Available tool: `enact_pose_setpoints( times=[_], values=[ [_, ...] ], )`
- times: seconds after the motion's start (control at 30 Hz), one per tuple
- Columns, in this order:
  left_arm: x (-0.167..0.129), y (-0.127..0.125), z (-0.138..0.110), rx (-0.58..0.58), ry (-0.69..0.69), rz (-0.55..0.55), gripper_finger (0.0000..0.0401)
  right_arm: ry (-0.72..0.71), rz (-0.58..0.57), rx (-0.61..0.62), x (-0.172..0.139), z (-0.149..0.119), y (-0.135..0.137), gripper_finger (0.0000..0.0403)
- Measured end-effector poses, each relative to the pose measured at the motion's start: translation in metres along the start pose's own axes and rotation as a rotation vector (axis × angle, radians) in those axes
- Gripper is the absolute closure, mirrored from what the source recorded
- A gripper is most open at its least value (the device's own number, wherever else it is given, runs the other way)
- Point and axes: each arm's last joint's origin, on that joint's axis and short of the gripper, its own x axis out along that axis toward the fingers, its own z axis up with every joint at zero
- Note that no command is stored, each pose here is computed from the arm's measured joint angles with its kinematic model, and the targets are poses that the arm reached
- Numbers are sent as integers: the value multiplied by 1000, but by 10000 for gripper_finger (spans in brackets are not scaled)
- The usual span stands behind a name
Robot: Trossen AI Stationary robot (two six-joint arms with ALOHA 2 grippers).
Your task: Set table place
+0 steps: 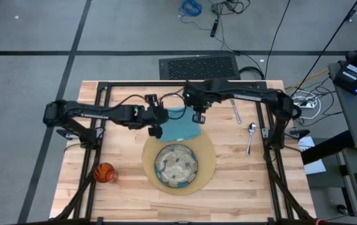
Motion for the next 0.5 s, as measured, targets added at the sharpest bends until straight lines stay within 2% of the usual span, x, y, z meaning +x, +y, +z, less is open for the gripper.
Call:
enact_pose_setpoints(
  times=[0.23,0.37,0.5],
  values=[
    [37,9,-32,-17,49,-35,401,-18,68,20,46,12,-28,403],
    [49,20,-38,-14,17,-11,401,-58,94,17,62,17,-40,403],
    [57,33,-40,-46,-38,-28,401,-60,89,67,70,15,-60,403]
  ],
)
